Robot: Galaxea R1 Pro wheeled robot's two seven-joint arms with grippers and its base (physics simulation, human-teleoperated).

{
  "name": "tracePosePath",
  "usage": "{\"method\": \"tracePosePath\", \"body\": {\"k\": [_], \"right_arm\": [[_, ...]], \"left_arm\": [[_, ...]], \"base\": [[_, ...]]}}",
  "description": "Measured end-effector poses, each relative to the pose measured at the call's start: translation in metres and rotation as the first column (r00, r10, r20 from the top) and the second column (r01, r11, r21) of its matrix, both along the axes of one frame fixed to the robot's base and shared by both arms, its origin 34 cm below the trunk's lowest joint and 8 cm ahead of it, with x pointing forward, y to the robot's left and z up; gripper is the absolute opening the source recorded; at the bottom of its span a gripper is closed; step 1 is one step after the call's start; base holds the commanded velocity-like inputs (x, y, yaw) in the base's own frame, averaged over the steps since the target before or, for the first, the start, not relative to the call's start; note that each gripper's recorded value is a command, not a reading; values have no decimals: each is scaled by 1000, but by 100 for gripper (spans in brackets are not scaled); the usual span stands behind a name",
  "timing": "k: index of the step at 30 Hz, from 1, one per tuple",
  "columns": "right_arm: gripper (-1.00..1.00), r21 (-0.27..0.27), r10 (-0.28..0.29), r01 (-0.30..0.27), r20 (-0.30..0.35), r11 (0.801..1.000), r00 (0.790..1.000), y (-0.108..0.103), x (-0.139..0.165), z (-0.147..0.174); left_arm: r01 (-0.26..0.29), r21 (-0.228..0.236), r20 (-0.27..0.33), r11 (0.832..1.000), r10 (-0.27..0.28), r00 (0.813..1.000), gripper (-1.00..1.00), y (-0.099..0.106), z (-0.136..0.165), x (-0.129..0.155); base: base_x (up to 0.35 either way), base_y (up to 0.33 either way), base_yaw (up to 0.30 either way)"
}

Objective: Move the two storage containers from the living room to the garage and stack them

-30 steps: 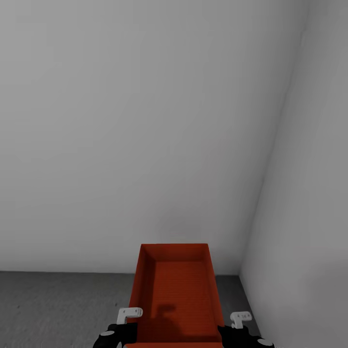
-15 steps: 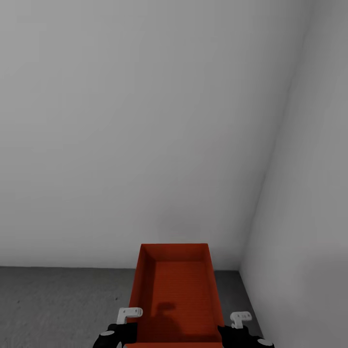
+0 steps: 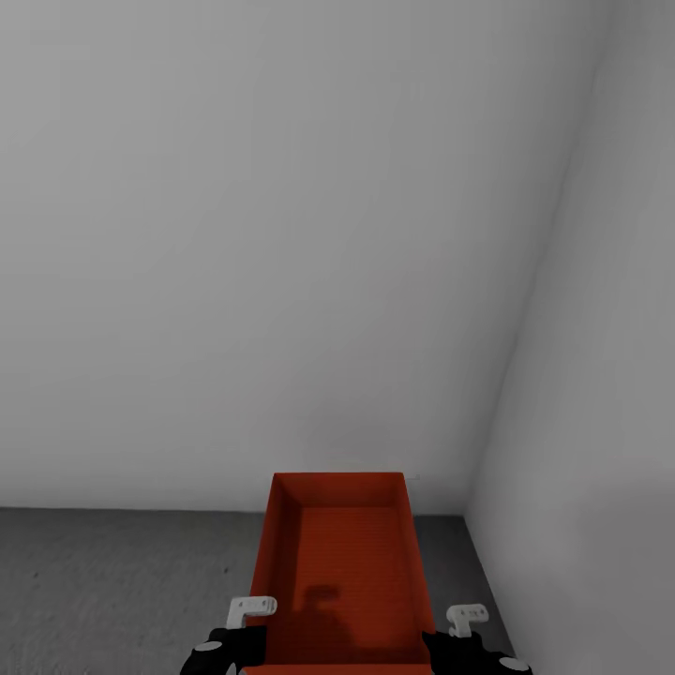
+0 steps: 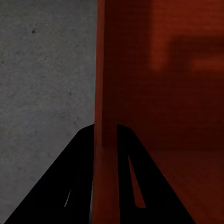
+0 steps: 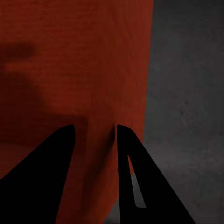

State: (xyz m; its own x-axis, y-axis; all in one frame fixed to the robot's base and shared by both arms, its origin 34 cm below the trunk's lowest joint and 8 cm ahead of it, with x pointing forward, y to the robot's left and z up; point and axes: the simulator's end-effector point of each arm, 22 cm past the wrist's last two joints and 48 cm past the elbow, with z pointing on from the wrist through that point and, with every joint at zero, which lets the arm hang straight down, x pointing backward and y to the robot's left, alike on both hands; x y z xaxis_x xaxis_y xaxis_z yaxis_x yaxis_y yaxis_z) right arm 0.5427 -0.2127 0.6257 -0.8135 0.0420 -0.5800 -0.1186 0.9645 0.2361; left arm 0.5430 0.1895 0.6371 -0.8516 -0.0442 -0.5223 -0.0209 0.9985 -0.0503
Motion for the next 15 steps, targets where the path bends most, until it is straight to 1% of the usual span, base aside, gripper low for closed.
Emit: {"method": "tracePosePath", "body": {"k": [7, 15], "right_arm": [[-100, -1, 0, 0, -12, 1000, 1000, 1, -2, -14], [-100, 0, 0, 0, -24, 1000, 1000, 0, -5, -31]], "left_arm": [[-1, 0, -12, 1000, 1, 1000, -100, 1, -15, -3], [0, 0, -24, 1000, 0, 1000, -100, 0, -31, -5]], "base": [[0, 0, 17], [0, 0, 100]]}}
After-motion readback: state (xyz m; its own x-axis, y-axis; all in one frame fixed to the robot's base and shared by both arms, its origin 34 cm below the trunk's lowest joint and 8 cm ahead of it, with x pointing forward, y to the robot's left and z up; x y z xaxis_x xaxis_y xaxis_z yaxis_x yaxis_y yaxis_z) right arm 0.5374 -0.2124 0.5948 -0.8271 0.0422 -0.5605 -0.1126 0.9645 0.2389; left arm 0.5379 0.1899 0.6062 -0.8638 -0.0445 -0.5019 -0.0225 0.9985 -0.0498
